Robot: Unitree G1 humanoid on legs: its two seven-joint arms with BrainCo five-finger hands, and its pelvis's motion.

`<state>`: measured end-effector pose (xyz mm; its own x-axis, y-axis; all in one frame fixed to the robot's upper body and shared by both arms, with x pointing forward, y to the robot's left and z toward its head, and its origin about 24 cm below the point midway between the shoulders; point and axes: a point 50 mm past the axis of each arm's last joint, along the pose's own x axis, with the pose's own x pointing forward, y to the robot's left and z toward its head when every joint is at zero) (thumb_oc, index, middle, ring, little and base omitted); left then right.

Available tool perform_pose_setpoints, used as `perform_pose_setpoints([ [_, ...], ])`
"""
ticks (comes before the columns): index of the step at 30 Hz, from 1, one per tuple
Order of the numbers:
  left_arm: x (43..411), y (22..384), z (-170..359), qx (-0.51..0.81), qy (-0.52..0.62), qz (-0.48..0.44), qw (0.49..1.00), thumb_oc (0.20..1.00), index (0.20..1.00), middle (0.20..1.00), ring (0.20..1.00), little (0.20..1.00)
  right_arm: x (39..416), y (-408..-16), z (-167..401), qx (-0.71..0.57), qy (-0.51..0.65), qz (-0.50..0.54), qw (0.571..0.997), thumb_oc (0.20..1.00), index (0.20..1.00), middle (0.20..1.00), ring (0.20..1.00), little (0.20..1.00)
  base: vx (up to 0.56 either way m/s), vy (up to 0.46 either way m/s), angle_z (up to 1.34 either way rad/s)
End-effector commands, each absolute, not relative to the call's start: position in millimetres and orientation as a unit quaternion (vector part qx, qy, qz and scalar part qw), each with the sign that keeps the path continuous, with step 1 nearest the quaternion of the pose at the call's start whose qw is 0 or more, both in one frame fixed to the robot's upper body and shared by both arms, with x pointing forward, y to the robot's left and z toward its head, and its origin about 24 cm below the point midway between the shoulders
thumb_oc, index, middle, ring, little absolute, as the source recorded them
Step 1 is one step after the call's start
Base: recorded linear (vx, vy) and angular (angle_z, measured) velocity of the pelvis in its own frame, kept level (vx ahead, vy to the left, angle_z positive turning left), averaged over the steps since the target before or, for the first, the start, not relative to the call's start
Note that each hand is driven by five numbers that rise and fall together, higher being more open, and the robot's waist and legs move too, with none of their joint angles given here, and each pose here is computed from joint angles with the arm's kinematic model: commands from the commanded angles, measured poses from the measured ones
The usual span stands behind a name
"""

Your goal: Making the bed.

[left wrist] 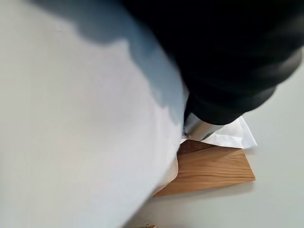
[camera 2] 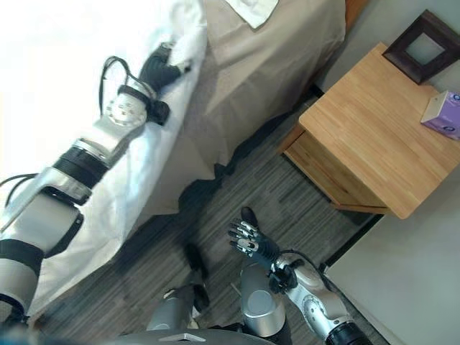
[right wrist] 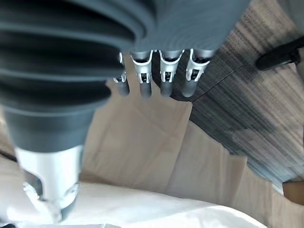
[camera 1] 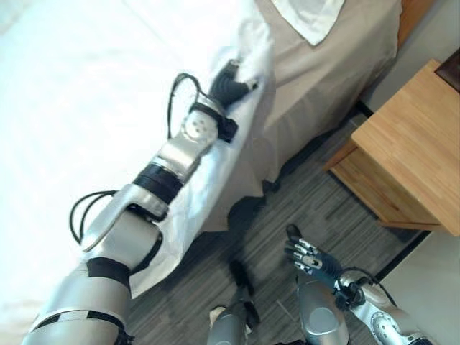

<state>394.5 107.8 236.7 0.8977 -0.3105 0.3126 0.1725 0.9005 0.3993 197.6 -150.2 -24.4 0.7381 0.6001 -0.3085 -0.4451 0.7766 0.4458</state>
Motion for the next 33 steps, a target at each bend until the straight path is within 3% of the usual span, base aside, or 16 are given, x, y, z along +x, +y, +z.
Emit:
perform_pose_setpoints([
  [1, 345, 8, 266, 0.041, -0.296, -0.337, 0.893, 1.000, 1.000, 1.000, 1.000, 1.000, 180, -148, -27, 0.171, 0.233, 0.298, 0.910, 1.000, 1.000, 1.000, 1.000, 1.000, 0.02, 0.030, 0.09],
  [4, 336, 11, 251, -0.003, -0.272, -0.378, 0.885, 1.000, 1.000, 1.000, 1.000, 1.000, 177, -151, -25, 0.166, 0.234, 0.303, 0.909, 1.000, 1.000, 1.000, 1.000, 1.000, 0.01, 0.005, 0.01],
  [12, 335, 43, 248, -0.088, -0.266, -0.359, 0.890, 1.000, 1.000, 1.000, 1.000, 1.000, 167, -154, -31, 0.167, 0.253, 0.304, 0.903, 1.000, 1.000, 1.000, 1.000, 1.000, 0.00, 0.000, -0.04],
  [18, 305, 68, 264, -0.216, -0.324, -0.368, 0.844, 1.000, 1.000, 1.000, 1.000, 1.000, 171, -158, -28, 0.156, 0.230, 0.287, 0.917, 1.000, 1.000, 1.000, 1.000, 1.000, 0.00, -0.012, 0.03],
  [21, 276, 112, 244, -0.290, -0.360, -0.321, 0.827, 1.000, 1.000, 1.000, 1.000, 1.000, 197, -185, -1, 0.095, 0.130, 0.194, 0.968, 1.000, 1.000, 1.000, 1.000, 1.000, 0.02, 0.007, -0.01],
  [24, 261, 150, 221, -0.279, -0.355, -0.268, 0.851, 1.000, 1.000, 1.000, 1.000, 1.000, 229, -220, 46, 0.041, -0.004, 0.079, 0.996, 1.000, 1.000, 1.000, 1.000, 1.000, 0.05, 0.024, 0.13],
  [27, 249, 190, 179, -0.298, -0.299, -0.173, 0.890, 1.000, 1.000, 1.000, 1.000, 1.000, 260, -259, 113, -0.074, -0.150, -0.071, 0.983, 1.000, 1.000, 1.000, 1.000, 1.000, 0.03, 0.021, -0.01],
  [30, 245, 205, 152, -0.334, -0.252, -0.117, 0.901, 1.000, 1.000, 1.000, 1.000, 1.000, 274, -263, 146, -0.148, -0.197, -0.098, 0.964, 1.000, 1.000, 1.000, 1.000, 1.000, -0.01, 0.008, 0.13],
  [32, 239, 202, 131, -0.364, -0.212, -0.102, 0.901, 1.000, 1.000, 1.000, 1.000, 1.000, 285, -255, 167, -0.140, -0.232, -0.088, 0.958, 0.200, 0.200, 0.200, 0.200, 0.200, -0.03, 0.007, 0.25],
  [33, 236, 201, 119, -0.370, -0.186, -0.091, 0.906, 1.000, 1.000, 1.000, 1.000, 1.000, 291, -248, 176, -0.128, -0.247, -0.074, 0.958, 0.200, 0.200, 0.200, 0.200, 0.200, -0.01, -0.005, 0.26],
])
